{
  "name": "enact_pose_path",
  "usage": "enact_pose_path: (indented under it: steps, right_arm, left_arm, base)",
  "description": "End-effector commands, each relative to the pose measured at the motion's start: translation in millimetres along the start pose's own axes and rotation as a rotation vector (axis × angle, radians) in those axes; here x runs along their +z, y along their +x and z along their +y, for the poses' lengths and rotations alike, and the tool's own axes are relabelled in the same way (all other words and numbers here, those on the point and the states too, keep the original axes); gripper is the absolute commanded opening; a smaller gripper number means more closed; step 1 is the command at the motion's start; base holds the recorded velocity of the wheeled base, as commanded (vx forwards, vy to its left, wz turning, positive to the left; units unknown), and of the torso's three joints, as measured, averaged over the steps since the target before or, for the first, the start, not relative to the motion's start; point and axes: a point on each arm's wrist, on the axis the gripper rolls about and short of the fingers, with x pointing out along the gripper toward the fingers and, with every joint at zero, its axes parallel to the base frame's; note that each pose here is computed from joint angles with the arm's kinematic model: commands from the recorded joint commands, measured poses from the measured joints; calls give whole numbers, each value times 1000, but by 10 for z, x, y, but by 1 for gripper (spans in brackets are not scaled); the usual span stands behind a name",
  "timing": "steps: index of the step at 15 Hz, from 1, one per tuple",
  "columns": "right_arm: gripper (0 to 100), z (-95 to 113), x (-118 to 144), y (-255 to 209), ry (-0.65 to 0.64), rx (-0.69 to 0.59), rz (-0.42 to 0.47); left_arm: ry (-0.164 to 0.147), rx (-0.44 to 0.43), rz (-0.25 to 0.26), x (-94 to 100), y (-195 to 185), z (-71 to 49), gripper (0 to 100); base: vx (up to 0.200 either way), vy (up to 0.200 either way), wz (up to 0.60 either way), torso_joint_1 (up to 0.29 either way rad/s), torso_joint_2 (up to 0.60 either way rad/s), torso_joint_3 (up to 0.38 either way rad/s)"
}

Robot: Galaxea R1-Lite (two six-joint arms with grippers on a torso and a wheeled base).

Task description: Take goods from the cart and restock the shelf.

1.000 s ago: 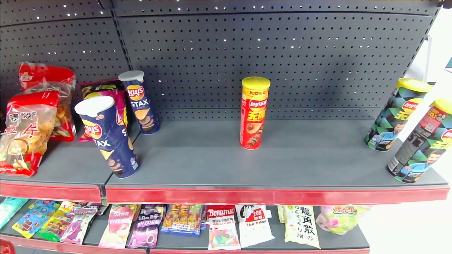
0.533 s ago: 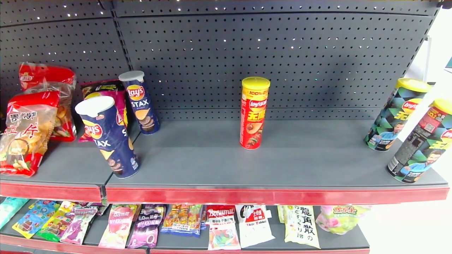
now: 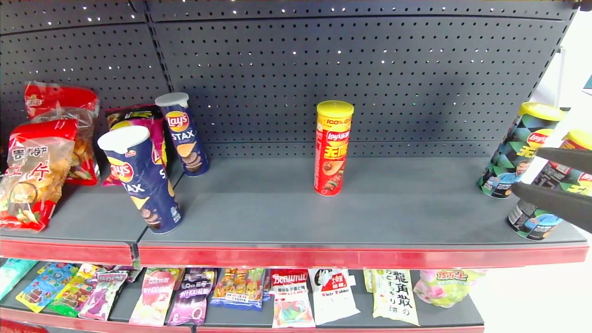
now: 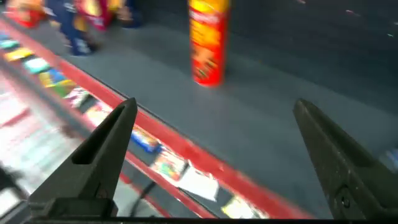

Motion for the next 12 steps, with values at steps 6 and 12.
enact_pose_path:
  steps: [6, 12]
  right_arm:
    - [100, -408, -180, 1632, 6, 328, 48]
    - [100, -614, -238, 2230, -17, 405, 40]
  left_arm:
    - [-1, 15, 24, 104, 201, 38, 0]
    - [-3, 0, 26, 143, 267, 47, 0]
  base:
    - [0, 0, 0, 0, 0, 0]
    - [0, 0, 0, 0, 0, 0]
